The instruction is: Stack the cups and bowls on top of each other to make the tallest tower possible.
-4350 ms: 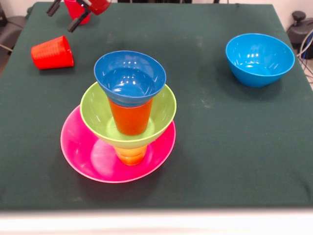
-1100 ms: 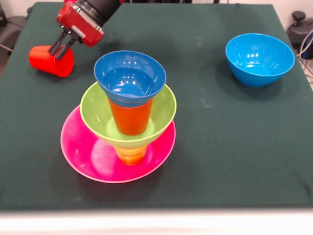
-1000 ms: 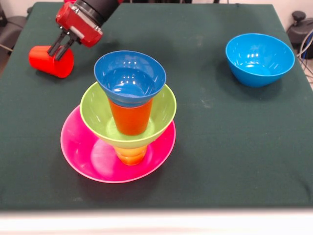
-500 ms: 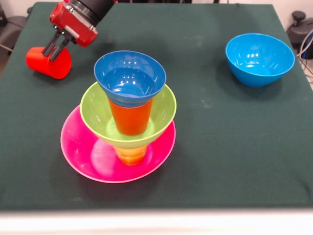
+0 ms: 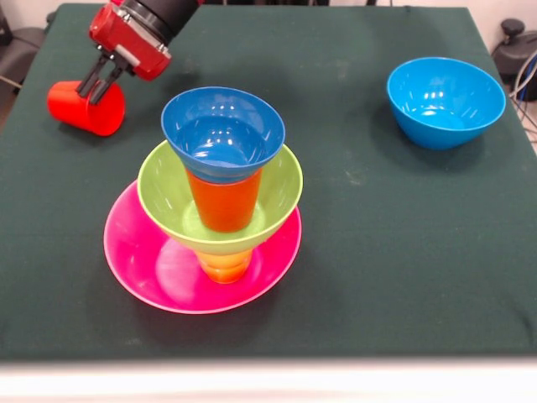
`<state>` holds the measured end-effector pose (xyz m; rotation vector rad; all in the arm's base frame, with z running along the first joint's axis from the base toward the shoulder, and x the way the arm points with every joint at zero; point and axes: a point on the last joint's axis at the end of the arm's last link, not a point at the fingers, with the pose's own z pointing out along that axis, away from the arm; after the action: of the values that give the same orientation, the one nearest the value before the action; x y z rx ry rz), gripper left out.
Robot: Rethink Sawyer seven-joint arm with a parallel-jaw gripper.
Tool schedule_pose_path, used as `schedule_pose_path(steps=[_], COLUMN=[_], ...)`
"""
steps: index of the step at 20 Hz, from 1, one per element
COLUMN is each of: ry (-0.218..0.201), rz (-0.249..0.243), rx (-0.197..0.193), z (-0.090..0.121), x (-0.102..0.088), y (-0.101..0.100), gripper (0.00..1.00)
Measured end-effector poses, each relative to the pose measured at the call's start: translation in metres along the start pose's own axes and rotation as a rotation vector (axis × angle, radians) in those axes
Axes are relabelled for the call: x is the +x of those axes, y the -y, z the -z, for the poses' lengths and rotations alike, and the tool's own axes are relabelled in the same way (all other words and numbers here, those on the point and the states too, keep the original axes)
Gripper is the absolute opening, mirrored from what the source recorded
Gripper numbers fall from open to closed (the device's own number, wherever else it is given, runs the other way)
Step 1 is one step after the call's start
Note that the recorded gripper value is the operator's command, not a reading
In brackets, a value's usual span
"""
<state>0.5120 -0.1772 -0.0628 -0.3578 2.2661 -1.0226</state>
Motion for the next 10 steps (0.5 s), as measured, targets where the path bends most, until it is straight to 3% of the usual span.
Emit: schedule_pose_path(steps=[5,7,10], ry=[-0.031,-0.08,-0.133], rz=[0.068,0.151,0.232], rx=[-0.037,-0.083,-0.121], z=[0.009,0.019,0.03], x=[0.001,0.004,0.005], y=[0.001,0.01,0.026], gripper=[0.0,0.0,0.0])
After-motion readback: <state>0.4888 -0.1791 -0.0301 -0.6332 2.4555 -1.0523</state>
